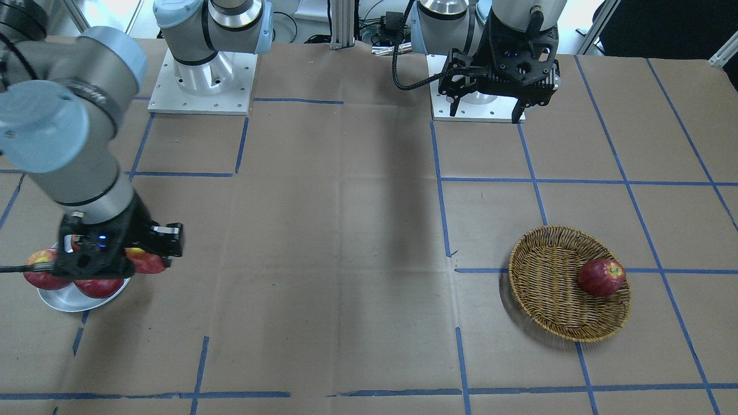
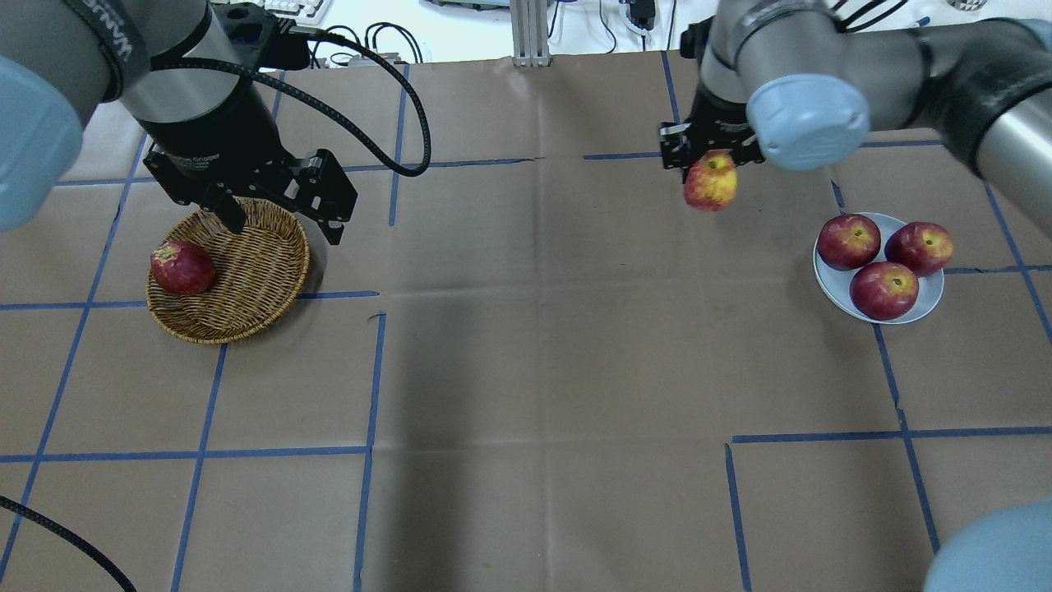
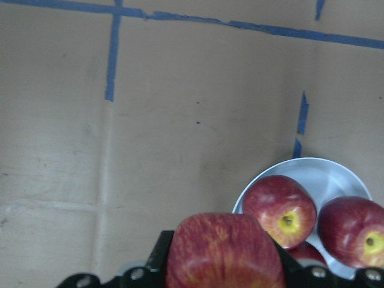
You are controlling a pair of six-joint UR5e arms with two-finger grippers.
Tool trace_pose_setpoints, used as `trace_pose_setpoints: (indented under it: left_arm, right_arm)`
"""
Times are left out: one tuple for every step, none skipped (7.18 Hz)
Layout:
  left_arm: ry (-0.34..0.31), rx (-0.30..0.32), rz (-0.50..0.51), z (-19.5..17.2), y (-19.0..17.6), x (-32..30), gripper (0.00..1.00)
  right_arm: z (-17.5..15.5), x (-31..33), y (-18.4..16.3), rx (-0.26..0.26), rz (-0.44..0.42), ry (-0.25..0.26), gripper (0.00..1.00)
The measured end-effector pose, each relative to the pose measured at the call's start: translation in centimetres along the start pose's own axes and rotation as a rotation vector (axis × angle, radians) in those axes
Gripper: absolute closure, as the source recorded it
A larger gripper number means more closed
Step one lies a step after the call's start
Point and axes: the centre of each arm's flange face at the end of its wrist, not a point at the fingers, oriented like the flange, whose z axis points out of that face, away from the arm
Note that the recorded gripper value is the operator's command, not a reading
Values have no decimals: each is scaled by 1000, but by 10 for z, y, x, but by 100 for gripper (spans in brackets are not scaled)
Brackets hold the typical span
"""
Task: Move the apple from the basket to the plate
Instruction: 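Lift the apple with the right gripper and carry it to the white plate, then lower the apple onto the plate among the others and open the right gripper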
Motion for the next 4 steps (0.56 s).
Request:
trace_pose_setpoints:
  left_arm:
    - [1, 1, -1, 0, 0, 0, 1]
    - [2, 1, -2, 0, 0, 0, 1]
    - [2, 1, -3, 0, 0, 0, 1]
    - [2, 1, -3, 0, 0, 0, 1]
  right_arm:
    - [9, 43, 13, -14, -37, -9, 50]
    - [25, 74, 27, -27, -58, -30, 50]
    - [44, 93, 40, -29, -59, -54, 50]
    - [61, 99, 49, -20, -59, -63, 50]
